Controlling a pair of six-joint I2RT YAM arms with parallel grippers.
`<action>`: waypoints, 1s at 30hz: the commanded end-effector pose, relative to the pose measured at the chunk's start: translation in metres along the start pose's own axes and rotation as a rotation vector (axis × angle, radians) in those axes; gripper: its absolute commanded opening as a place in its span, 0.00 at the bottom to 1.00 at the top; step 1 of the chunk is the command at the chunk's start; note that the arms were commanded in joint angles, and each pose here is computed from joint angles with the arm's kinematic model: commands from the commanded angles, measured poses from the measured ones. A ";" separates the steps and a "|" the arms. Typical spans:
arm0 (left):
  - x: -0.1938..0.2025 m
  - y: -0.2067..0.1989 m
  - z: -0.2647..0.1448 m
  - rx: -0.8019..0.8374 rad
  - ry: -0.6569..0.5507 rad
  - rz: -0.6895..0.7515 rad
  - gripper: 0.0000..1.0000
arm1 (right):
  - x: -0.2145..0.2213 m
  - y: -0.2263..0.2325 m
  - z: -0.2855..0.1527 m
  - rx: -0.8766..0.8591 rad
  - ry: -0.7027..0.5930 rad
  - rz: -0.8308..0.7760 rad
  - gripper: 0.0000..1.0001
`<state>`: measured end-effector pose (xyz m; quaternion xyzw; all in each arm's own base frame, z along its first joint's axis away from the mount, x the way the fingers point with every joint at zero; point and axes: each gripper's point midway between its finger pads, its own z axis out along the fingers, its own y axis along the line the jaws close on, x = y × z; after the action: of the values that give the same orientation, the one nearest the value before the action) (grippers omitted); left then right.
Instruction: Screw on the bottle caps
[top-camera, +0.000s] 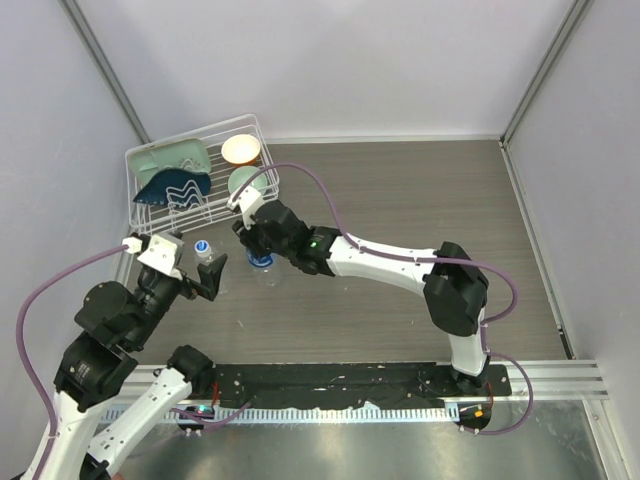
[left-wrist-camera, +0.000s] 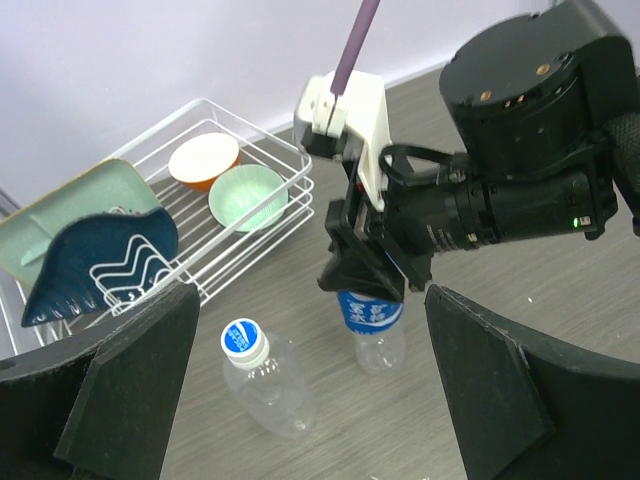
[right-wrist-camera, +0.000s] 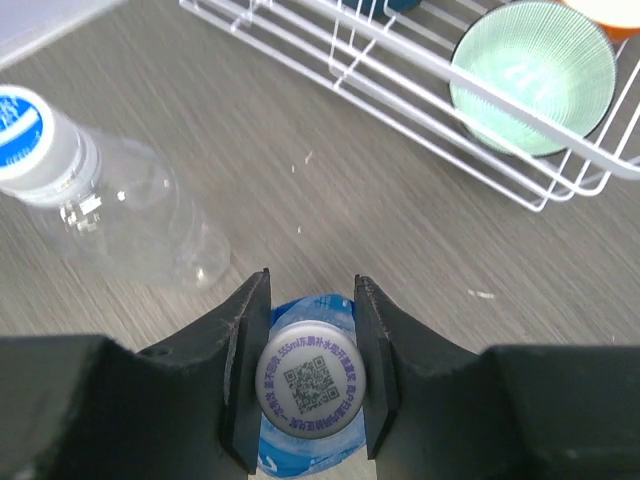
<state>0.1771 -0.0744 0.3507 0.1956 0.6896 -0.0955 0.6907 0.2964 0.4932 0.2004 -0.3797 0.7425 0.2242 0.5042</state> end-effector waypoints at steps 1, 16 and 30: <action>0.009 -0.004 -0.004 0.014 0.024 -0.031 1.00 | -0.037 -0.007 -0.015 0.025 -0.131 0.019 0.02; -0.001 -0.004 -0.001 0.011 0.003 -0.053 1.00 | -0.028 -0.007 -0.017 0.048 -0.098 -0.002 0.52; 0.000 -0.006 -0.002 0.023 0.006 -0.047 1.00 | -0.062 -0.003 -0.029 0.025 -0.132 -0.016 0.66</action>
<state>0.1742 -0.0752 0.3419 0.1882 0.7025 -0.1068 0.6780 0.2968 0.4895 0.2006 -0.3804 0.7406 0.2069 0.5137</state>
